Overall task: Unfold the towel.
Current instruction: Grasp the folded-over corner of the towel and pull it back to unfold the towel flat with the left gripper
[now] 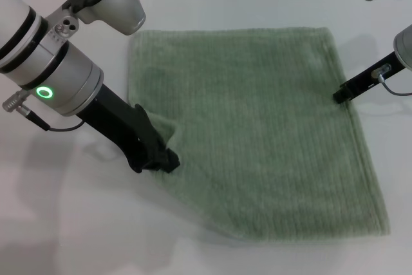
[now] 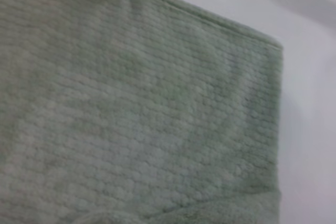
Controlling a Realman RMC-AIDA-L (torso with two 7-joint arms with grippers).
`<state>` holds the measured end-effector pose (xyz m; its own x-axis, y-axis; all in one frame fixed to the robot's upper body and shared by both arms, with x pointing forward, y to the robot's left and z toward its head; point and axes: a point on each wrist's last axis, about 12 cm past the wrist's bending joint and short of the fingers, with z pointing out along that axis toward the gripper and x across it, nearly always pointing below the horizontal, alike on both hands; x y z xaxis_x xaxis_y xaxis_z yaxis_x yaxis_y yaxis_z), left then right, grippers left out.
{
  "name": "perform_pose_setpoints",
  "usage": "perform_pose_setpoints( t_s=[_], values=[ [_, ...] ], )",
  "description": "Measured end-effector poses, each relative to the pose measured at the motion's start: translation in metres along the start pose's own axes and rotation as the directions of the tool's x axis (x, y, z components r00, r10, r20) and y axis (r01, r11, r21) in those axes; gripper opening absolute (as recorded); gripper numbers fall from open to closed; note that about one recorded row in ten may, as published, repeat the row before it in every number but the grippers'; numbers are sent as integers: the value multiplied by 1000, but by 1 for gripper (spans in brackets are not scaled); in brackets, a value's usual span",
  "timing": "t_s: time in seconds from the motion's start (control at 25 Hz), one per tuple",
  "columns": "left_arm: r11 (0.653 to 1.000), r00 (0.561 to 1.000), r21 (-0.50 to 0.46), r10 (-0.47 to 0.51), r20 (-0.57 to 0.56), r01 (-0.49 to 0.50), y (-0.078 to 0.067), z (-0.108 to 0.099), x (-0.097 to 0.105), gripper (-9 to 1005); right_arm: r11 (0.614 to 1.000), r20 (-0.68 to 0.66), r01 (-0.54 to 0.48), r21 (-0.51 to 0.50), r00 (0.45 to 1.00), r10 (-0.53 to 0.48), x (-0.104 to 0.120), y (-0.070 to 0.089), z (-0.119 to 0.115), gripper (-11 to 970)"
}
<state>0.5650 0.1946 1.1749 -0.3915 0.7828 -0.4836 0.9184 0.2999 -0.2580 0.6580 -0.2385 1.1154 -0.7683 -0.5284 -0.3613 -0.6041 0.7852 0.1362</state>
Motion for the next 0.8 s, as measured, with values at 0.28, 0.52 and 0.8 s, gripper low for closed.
perform_pose_setpoints(
  t_s=[0.28, 0.52, 0.8],
  values=[
    [998, 999, 57, -13, -49, 16, -7, -1, 4, 33, 1000, -1, -1, 2, 1000, 1, 1, -1, 0, -1],
    [998, 996, 47, -28, -79, 32, -6, -1, 6, 33, 1000, -1, 0, 4, 1000, 0, 1, -1, 0, -1],
    [998, 990, 54, -30, -141, 38, -9, 5, 8, 33, 1000, -1, 3, 6, 1000, -3, -1, -1, -1, -1]
  ],
)
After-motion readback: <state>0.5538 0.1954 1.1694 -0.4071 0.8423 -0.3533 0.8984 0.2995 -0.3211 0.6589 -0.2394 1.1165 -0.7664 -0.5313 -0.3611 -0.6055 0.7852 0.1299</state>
